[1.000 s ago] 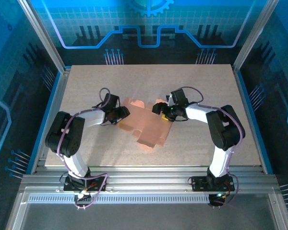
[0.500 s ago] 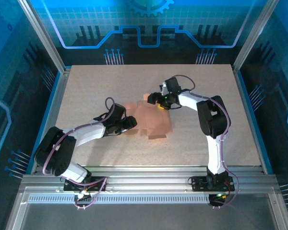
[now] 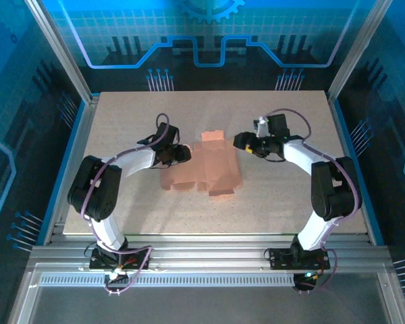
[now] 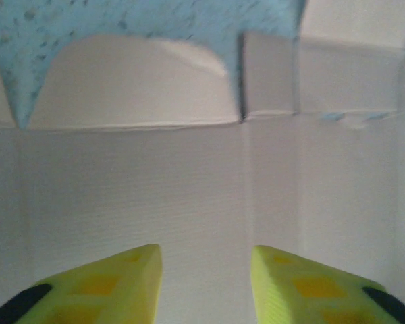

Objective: Fold the paper box

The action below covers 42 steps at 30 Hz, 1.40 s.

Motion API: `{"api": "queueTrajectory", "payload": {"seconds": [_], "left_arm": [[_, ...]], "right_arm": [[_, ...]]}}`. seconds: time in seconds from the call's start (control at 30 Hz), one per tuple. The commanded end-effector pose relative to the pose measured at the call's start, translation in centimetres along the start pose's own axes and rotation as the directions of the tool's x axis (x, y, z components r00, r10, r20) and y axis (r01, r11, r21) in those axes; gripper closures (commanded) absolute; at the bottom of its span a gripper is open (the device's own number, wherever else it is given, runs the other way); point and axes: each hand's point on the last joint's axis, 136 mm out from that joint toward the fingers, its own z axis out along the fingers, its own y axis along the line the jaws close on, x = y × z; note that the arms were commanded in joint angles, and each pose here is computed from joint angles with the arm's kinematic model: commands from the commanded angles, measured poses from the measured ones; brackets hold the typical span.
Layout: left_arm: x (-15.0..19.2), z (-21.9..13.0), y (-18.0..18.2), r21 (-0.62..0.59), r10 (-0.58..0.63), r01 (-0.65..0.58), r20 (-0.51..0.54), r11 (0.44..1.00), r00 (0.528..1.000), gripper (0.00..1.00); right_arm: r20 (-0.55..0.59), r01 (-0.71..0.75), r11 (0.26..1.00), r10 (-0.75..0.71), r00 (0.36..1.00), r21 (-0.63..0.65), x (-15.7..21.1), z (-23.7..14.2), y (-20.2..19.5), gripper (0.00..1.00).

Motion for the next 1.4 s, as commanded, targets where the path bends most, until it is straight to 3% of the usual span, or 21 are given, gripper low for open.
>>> {"api": "queueTrajectory", "payload": {"seconds": [0.0, 0.37, 0.67, 0.83, 1.07, 1.27, 1.37], "left_arm": [[1.9, 0.8, 0.3, 0.004, 0.05, -0.05, -0.077, 0.999, 0.996, 0.71], [4.9, 2.9, 3.4, -0.061, -0.01, 0.002, -0.128, 0.998, 0.992, 0.98], [6.4, 3.7, 4.6, -0.088, -0.038, 0.025, -0.151, 0.996, 0.988, 1.0], [6.9, 4.2, 5.1, -0.096, -0.047, 0.032, -0.16, 0.995, 0.986, 0.99], [7.2, 4.3, 5.3, -0.097, -0.053, 0.038, -0.161, 0.995, 0.986, 0.99], [7.2, 3.9, 5.0, -0.086, -0.056, 0.043, -0.156, 0.995, 0.986, 0.98], [6.9, 3.3, 4.4, -0.067, -0.058, 0.049, -0.148, 0.997, 0.987, 0.98]], "right_arm": [[-0.094, -0.045, 0.999, 0.043, 0.995, -0.02, 3.4, 0.6, -0.9, 0.2], [-0.189, -0.085, 0.994, 0.073, 0.979, -0.061, 6.0, 3.3, -1.9, 0.21], [-0.218, -0.06, 0.992, 0.034, 0.975, -0.113, 6.7, 4.4, -0.6, 0.22], [-0.182, -0.037, 0.983, 0.004, 0.983, -0.177, 5.7, 3.8, 1.0, 0.28], [-0.168, -0.011, 0.988, -0.016, 0.986, -0.155, 5.4, 3.4, 1.0, 0.43], [-0.181, 0.019, 1.0, -0.022, 0.983, -0.019, 5.4, 3.2, -0.8, 0.8], [-0.192, 0.05, 0.998, -0.039, 0.981, 0.05, 5.4, 3.0, -1.4, 0.9]]}}
